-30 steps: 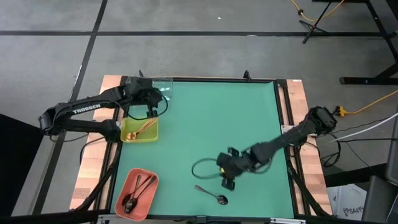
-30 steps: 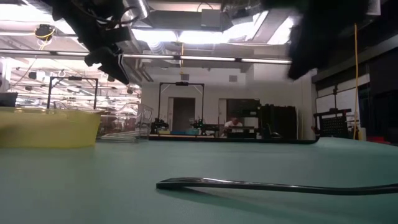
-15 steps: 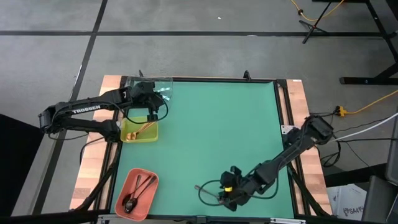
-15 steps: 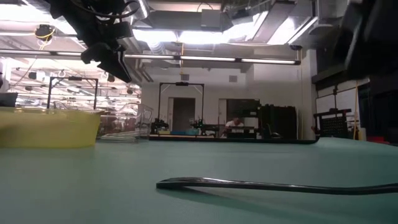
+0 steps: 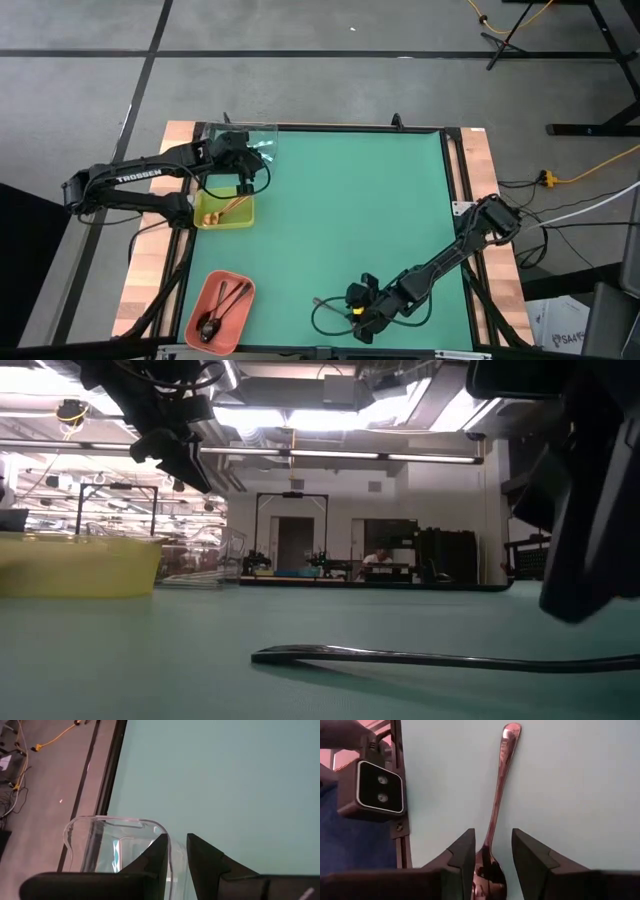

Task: Sort silverware by color (type)
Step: Put the black spoon into the orange bin

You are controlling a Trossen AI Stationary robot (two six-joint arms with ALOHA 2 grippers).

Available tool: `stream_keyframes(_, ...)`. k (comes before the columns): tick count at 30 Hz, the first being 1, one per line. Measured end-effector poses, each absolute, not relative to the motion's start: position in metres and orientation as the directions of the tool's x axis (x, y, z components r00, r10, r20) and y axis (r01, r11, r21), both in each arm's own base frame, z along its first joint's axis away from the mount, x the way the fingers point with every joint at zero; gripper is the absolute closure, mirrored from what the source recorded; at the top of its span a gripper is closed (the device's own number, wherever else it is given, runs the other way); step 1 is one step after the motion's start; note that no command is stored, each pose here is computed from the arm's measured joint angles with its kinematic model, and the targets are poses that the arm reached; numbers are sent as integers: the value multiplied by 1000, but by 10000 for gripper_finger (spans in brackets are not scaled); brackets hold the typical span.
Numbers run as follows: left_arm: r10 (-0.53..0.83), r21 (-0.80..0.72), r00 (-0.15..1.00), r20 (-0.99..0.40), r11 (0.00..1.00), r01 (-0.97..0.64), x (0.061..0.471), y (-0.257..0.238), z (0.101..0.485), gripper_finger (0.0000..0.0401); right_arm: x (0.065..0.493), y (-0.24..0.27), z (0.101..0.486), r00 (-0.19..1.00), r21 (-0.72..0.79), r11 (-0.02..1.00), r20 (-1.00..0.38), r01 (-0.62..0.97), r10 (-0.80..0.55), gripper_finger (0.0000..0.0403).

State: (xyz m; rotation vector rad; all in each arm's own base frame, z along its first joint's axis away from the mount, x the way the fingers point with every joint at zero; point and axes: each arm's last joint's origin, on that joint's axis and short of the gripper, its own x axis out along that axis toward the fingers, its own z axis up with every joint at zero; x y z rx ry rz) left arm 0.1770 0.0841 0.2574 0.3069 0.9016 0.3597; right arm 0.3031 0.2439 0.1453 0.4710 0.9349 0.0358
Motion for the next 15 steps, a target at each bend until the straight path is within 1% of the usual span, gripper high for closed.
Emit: stream_keyframes(15, 431, 407, 566, -703, 896, -176, 177, 84, 257, 337, 308, 249, 124, 594, 406, 899, -768, 165, 238, 288)
